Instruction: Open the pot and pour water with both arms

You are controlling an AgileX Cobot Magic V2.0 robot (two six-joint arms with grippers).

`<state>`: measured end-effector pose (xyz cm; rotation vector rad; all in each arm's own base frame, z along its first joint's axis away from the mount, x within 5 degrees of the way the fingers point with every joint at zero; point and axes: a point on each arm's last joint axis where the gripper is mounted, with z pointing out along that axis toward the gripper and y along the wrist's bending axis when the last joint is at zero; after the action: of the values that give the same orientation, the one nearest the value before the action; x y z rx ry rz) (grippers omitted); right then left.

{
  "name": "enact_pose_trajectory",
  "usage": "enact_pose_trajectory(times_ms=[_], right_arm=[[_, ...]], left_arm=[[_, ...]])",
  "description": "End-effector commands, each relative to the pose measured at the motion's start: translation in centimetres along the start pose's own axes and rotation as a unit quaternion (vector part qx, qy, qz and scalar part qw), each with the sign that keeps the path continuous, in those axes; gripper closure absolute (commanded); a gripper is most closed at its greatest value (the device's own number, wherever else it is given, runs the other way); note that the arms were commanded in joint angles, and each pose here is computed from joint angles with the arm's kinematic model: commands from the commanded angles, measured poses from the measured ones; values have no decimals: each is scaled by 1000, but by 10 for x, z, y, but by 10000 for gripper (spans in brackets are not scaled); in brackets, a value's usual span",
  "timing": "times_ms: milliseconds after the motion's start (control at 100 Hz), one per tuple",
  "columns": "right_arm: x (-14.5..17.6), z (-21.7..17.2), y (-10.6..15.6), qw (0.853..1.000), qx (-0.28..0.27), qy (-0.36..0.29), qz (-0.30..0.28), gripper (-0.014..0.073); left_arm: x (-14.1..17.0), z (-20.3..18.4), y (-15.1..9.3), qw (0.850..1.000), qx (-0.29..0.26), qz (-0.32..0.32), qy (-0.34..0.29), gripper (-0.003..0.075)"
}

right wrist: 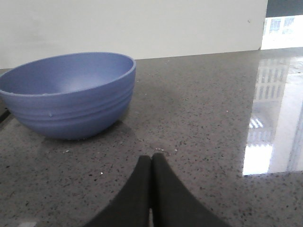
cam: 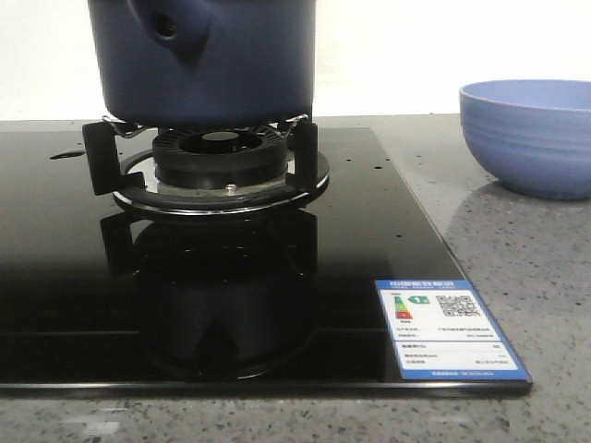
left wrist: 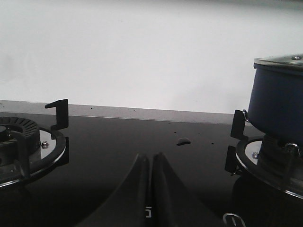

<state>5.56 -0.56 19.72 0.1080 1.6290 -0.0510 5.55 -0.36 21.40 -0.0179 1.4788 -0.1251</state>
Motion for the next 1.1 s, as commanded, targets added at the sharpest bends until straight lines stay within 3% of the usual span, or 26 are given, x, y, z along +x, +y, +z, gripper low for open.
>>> enact_pose_trajectory(times_ms=[0,470,760,930,1090], right_arm=[[0,0,0,999,2,-35,-7,657],[-1,0,0,999,2,-42,-2,657],[-5,-1,0,992,-8,-65,107,657],[-5,-1,0,983,-13,-63,173,657],[-5,-1,1,966,-20,-59,249,657]], left_arm=[[4,-1,1,1000,2,-5,-30,741],[4,-1,1,1000,2,-5,-30,741],[4,-1,1,999,2,-20,-30,741],[4,-1,2,996,-1,-79,-30,741],[4,-1,3,978,-6,-205,-30,741]])
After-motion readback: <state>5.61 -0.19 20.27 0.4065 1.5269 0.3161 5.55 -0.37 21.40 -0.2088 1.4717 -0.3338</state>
